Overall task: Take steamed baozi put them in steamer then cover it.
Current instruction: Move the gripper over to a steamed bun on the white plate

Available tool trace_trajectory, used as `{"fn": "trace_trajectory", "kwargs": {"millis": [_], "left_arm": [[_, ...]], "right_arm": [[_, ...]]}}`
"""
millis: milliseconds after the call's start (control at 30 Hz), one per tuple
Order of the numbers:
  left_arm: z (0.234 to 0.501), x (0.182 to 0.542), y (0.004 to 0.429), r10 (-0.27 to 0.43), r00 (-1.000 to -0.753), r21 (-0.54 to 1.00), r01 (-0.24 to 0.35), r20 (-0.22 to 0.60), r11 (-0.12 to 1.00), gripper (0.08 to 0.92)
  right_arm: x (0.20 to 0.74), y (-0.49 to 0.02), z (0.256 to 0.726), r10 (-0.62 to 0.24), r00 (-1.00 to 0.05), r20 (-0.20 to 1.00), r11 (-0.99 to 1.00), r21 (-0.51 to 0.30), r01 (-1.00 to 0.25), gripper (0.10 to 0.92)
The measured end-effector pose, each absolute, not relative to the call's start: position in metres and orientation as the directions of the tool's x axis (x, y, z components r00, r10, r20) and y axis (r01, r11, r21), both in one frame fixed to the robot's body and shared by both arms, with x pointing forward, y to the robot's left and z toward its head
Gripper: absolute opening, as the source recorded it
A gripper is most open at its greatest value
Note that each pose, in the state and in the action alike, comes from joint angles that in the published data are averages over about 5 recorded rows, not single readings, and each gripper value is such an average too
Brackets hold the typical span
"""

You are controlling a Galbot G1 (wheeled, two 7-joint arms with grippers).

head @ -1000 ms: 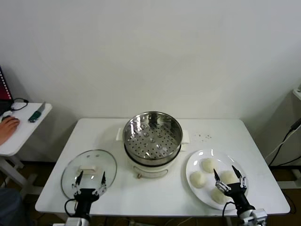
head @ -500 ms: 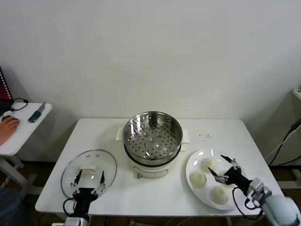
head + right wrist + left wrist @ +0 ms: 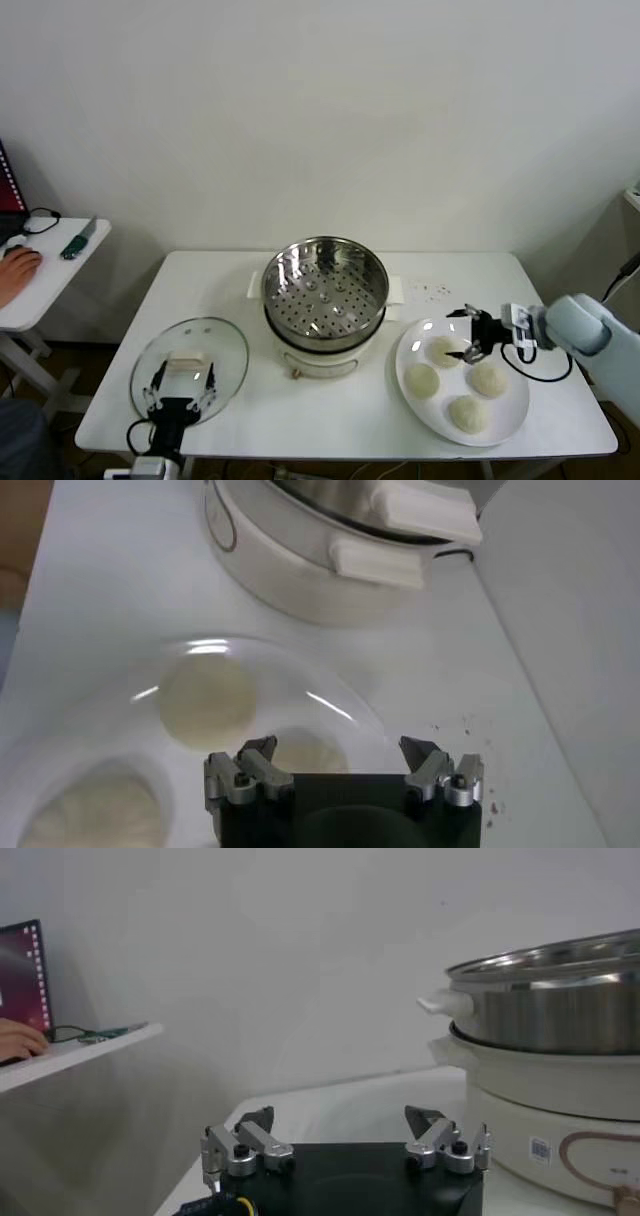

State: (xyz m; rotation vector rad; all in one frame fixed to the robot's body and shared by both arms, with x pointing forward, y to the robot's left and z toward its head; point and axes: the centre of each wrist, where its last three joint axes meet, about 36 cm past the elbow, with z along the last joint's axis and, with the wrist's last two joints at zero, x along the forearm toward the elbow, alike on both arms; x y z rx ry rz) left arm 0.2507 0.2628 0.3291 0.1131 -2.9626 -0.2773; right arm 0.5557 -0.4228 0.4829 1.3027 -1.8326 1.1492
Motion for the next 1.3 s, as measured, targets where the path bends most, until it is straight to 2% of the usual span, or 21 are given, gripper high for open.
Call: {"fn": "trace_trajectory", "kwargs": {"millis": [300, 500, 933, 1300], "left_arm": [[0.329, 0.255, 0.260, -0.085, -0.984, 0.192, -0.054, 0.158, 0.980, 0.823], [0.330, 0.257, 0.261, -0.089, -0.983, 0.199, -0.056, 0.161, 0.978, 0.823], [0.329, 0.258, 0.264, -0.098, -0.981, 0.213, -0.060, 0.168, 0.975, 0.823], [0.329, 0.259, 0.264, -0.101, -0.980, 0.215, -0.063, 0.169, 0.974, 0.823]], "right_arm": [[0.586, -0.412, 0.481, -0.260, -0.181, 0.949, 0.046, -0.175, -0.984, 0.823], [0.598, -0.404, 0.471, -0.198, -0.134, 0.971, 0.034, -0.130, -0.991, 0.823], [0.612, -0.374, 0.453, -0.171, -0.075, 0.982, 0.006, -0.075, -0.997, 0.823], [0.622, -0.364, 0.443, -0.158, -0.066, 0.985, -0.003, -0.067, -0.998, 0.823]]}}
